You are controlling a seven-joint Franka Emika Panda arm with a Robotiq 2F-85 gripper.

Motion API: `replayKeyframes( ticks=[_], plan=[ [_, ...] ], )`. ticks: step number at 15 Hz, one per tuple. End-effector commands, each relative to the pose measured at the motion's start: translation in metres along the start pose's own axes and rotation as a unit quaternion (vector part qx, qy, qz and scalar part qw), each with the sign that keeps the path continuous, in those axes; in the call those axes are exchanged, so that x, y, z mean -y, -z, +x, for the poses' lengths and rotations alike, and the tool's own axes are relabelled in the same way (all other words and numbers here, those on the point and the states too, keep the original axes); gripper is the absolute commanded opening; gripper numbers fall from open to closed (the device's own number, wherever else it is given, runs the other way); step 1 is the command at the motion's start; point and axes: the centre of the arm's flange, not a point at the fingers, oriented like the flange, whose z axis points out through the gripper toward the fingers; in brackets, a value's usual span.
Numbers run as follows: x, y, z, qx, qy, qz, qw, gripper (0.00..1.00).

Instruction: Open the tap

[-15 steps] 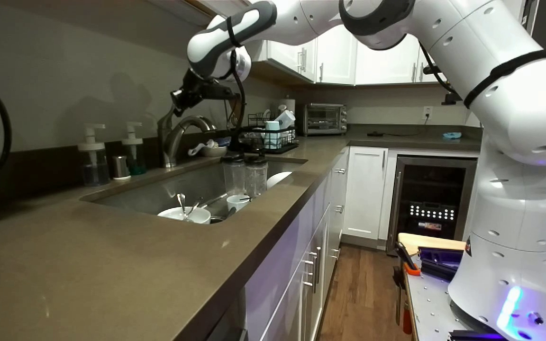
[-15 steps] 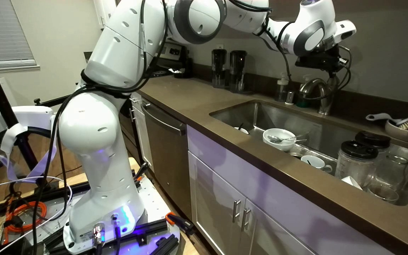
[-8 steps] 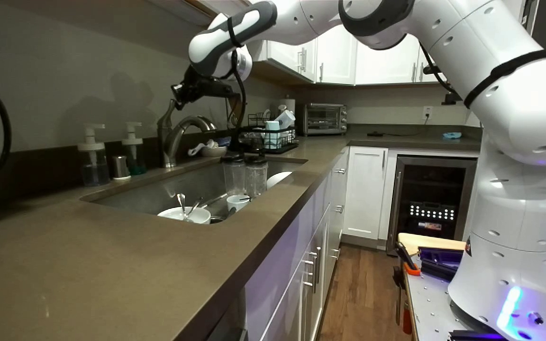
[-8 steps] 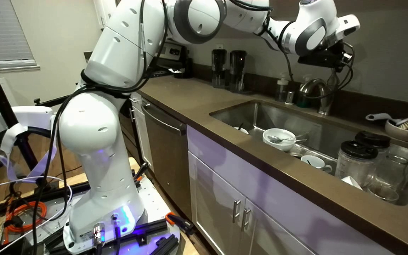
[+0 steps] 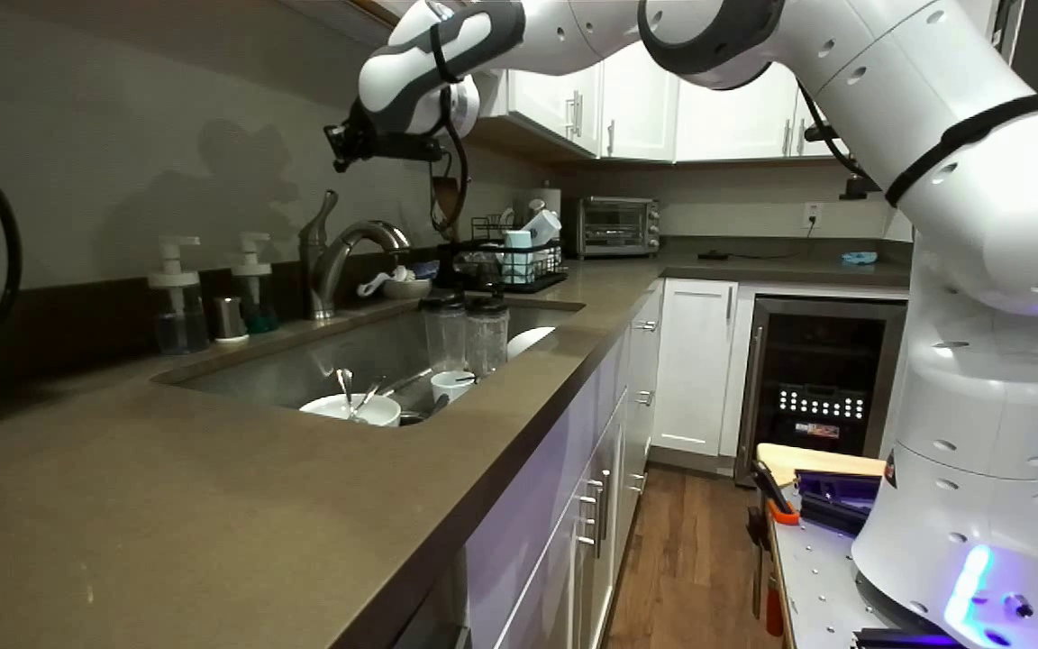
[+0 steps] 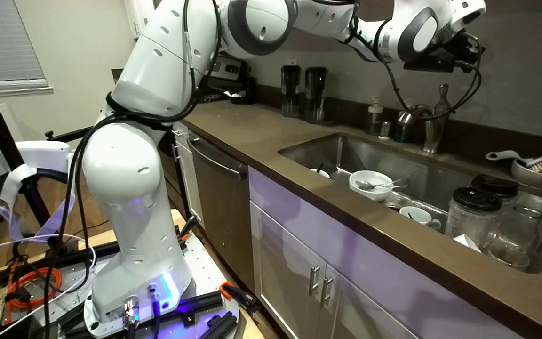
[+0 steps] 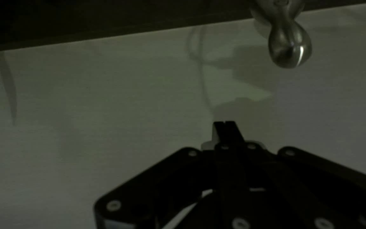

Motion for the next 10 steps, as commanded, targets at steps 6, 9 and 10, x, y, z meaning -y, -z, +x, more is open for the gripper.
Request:
replayKeyframes(
  ticks=[6, 9, 10],
  plan=[
    [0.017, -0.012, -0.003, 0.118, 0.037, -0.033, 0.9918, 0.02],
    [0.022, -0.014, -0.003, 0.159, 0.038, -0.025, 0.9862, 0.02],
    [0.023, -0.014, -0.003, 0.172, 0.039, -0.021, 0.9841, 0.02]
  ],
)
